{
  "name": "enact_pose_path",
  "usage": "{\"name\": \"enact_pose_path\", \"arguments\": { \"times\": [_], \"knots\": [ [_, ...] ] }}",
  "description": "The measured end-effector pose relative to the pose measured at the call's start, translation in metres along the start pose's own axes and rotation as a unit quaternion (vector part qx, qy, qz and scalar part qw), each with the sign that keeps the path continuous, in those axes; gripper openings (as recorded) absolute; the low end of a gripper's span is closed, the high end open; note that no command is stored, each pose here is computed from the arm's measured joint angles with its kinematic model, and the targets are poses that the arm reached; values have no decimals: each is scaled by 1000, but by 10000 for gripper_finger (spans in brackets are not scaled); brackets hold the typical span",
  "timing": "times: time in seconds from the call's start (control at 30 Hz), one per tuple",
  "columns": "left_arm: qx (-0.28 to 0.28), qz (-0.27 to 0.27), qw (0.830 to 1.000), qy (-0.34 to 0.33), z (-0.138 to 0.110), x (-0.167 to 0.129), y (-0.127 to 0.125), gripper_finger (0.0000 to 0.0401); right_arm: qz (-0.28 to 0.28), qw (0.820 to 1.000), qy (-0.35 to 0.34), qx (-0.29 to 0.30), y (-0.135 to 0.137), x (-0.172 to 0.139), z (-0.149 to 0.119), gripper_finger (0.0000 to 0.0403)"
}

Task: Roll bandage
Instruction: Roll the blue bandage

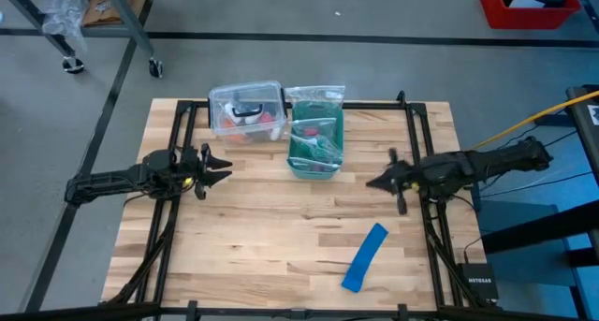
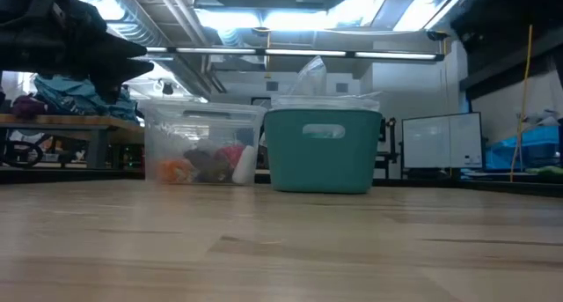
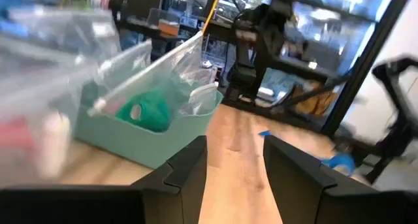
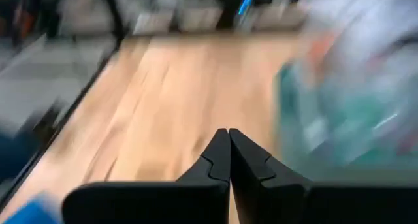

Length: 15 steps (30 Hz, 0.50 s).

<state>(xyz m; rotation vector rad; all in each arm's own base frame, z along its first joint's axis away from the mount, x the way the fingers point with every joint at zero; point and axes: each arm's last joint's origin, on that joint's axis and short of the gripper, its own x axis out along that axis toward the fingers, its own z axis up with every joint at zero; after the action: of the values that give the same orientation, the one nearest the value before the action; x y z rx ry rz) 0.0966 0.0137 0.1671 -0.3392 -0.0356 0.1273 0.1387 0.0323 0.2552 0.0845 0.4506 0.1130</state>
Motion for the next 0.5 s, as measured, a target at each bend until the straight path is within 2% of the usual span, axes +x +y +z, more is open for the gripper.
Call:
{"name": "enact_pose_path", "arguments": {
  "times": [0.1,0.2,0.33,0.5],
  "knots": [
    [-44,2,999,0,0,0,0,143,39,992,120,22,6,25,-3,2],
    [-59,1,998,0,0,0,0,143,69,970,228,40,9,49,-15,2],
    [-61,1,998,0,0,0,0,143,122,928,346,68,13,75,-37,1],
    [-62,1,998,0,0,0,0,143,178,881,426,100,16,96,-57,1]
  ]
}}
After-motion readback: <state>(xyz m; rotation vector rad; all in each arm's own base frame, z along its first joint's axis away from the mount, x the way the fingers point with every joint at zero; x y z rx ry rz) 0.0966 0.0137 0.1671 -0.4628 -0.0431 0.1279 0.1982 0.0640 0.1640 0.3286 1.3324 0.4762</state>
